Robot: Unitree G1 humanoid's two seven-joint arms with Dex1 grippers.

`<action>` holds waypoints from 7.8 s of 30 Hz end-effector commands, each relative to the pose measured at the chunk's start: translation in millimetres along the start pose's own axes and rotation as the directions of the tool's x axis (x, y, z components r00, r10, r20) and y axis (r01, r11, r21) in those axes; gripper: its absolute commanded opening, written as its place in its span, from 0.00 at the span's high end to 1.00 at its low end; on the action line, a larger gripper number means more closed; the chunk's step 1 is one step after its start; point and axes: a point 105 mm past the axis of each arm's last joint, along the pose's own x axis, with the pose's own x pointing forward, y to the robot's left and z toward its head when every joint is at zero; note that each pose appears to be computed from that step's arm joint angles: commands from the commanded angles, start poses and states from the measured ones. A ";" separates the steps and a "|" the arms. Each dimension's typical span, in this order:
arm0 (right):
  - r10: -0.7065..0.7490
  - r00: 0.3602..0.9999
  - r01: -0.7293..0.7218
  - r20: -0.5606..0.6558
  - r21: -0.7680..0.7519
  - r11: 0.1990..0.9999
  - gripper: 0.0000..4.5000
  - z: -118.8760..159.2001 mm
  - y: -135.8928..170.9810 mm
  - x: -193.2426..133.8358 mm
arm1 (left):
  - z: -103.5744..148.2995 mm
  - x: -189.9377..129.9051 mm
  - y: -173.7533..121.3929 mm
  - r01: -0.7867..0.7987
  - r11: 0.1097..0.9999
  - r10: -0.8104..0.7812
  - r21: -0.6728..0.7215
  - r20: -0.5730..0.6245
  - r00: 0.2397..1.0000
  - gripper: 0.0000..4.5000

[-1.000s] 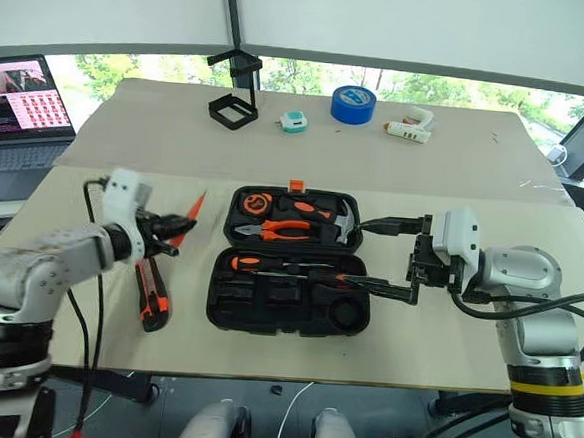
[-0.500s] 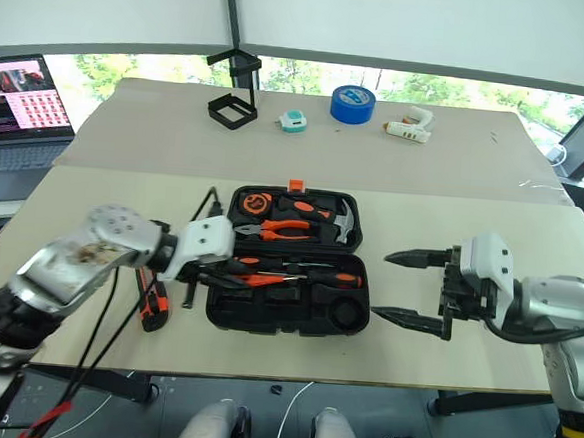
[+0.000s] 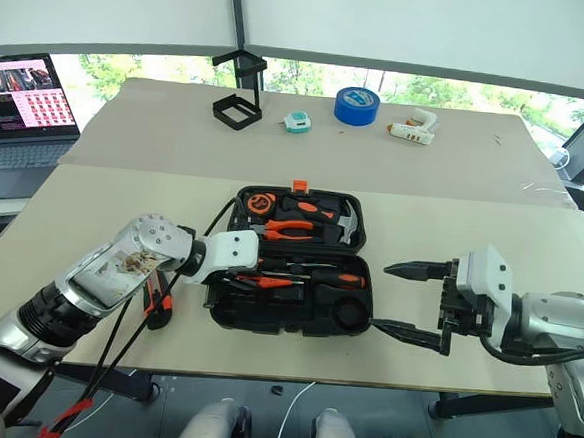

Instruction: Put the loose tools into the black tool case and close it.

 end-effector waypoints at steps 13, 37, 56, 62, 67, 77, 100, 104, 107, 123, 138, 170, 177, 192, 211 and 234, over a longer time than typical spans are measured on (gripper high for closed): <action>-0.002 1.000 0.003 0.026 -0.045 0.999 0.00 12.4 -5.4 2.6 | -5.8 11.7 -13.1 0.089 0.995 -0.083 0.048 -0.112 0.990 0.90; -0.004 0.997 0.007 0.082 -0.044 0.999 0.00 8.7 -16.3 12.2 | 20.6 -31.9 23.0 -0.062 0.996 0.076 -0.064 0.258 0.963 0.71; -0.020 0.995 0.025 0.095 -0.049 0.998 0.00 9.4 -15.8 14.5 | -27.3 8.9 -5.9 -0.009 0.974 0.062 -0.226 0.229 0.972 0.98; -0.024 0.995 0.029 0.097 -0.048 0.998 0.00 8.3 -17.1 14.8 | -43.1 15.7 -15.6 0.006 0.967 0.042 -0.255 0.182 0.982 0.98; -0.026 0.994 0.030 0.103 -0.044 0.999 0.00 6.0 -18.0 16.8 | -56.4 22.9 -10.6 -0.075 0.944 0.132 -0.322 0.162 0.978 0.98; -0.018 0.996 0.022 0.089 -0.046 0.999 0.00 -2.3 -26.4 9.0 | -44.7 -24.8 -0.9 -0.173 0.936 0.277 -0.306 0.339 0.899 0.98; 0.026 0.993 -0.024 0.119 -0.018 1.000 0.00 -23.4 -5.9 -1.7 | -186.9 -198.6 -171.0 -0.640 0.283 0.665 -0.715 -0.334 0.668 0.00; 0.055 0.984 -0.040 0.169 -0.087 0.995 0.00 -8.2 -5.6 10.1 | -152.8 -185.8 -126.9 -0.591 0.227 0.712 -0.774 -0.282 0.643 0.00; 0.070 0.974 -0.049 0.217 -0.100 0.994 0.00 6.9 -6.8 20.0 | -126.6 -169.9 -102.5 -0.521 0.228 0.688 -0.823 -0.242 0.684 0.00; 0.179 0.890 -0.129 0.418 -0.145 0.981 0.00 39.8 -9.4 44.6 | -100.0 -76.2 -59.6 -0.547 -0.085 0.652 -0.833 -0.462 0.601 0.00; 0.152 0.902 -0.117 0.404 -0.111 0.987 0.00 34.2 -10.9 50.7 | -121.2 -76.8 -57.5 -0.597 -0.191 0.674 -0.779 -0.546 0.498 0.49; -0.129 0.975 0.149 0.179 -0.101 0.984 0.00 3.2 6.6 -7.3 | 0.6 -8.9 -43.3 0.121 0.992 -0.123 0.030 0.114 0.986 0.62; -0.135 0.974 0.150 0.182 -0.070 0.986 0.00 3.1 13.5 -6.6 | 4.0 -0.7 -43.1 0.133 0.991 -0.134 0.021 0.092 0.987 0.62; -0.149 0.969 0.163 0.197 -0.057 0.985 0.00 7.1 11.4 -2.2 | -7.0 -6.9 -33.0 0.152 0.986 -0.151 0.063 -0.021 0.988 0.62; -0.152 0.966 0.167 0.210 -0.056 0.984 0.00 7.5 8.8 2.6 | 8.0 6.8 -33.2 0.162 0.987 -0.162 0.000 0.051 0.986 0.51; -0.148 0.965 0.159 0.215 -0.034 0.987 0.00 1.7 2.5 6.5 | 33.1 -15.3 -20.5 0.007 0.998 0.025 -0.057 0.542 0.840 0.77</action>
